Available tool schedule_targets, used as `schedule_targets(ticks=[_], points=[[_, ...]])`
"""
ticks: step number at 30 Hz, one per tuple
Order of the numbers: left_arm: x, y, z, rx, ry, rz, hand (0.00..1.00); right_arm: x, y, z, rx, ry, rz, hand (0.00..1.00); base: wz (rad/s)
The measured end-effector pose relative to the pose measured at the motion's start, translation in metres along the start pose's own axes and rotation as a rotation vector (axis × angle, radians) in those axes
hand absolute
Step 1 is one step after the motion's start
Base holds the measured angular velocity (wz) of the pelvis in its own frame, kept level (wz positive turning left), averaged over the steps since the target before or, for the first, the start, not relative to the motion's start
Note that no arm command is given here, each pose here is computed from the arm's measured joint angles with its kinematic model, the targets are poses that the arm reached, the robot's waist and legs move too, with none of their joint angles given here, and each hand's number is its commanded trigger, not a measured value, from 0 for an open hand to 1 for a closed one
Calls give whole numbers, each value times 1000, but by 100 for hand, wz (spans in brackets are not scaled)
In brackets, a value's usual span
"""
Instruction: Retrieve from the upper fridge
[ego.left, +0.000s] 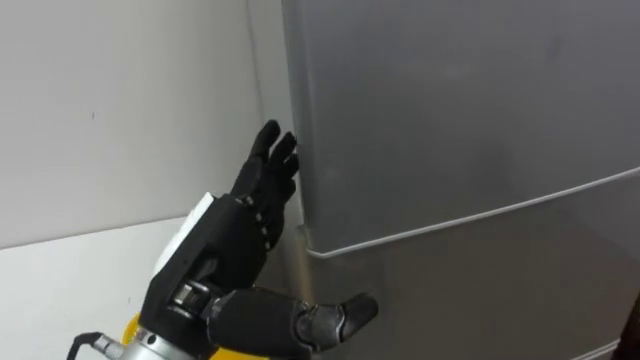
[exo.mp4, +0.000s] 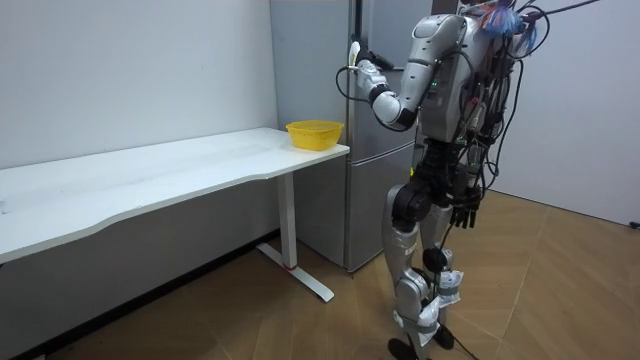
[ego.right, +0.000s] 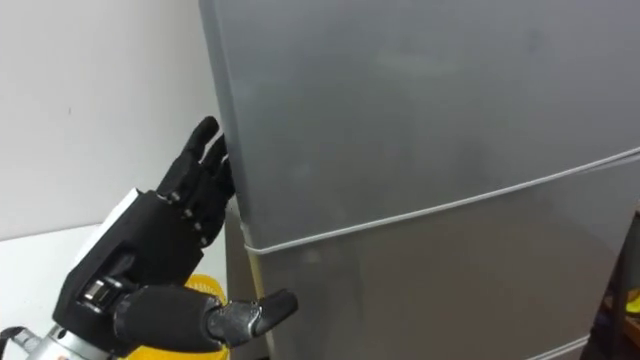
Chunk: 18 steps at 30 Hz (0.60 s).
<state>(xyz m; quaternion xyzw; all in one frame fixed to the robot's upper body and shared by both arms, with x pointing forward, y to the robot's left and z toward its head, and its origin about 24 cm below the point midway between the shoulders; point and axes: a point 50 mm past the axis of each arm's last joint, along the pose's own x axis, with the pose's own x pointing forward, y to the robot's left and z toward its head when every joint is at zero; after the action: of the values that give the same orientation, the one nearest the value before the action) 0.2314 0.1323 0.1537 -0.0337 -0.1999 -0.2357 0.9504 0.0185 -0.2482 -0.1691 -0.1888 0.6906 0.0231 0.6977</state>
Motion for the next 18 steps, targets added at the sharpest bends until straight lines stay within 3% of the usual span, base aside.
schedule_targets(ticks=[10,11,12,13,18], points=[[1,-3,-3,-9,10,-22,0,0,0,0,-1,-1,0,0,-1],[1,-3,-3,-9,10,-23,64,0,0,0,-1,-1,0,0,0],[1,-3,-3,-9,10,-23,78,0,0,0,-2,-1,0,0,0],[1,-4,-3,-10,11,-24,100,0,0,0,-3,-1,0,0,0],[1,-1,-3,-7,10,6,100,0,1,0,-39,0,2,0,1]])
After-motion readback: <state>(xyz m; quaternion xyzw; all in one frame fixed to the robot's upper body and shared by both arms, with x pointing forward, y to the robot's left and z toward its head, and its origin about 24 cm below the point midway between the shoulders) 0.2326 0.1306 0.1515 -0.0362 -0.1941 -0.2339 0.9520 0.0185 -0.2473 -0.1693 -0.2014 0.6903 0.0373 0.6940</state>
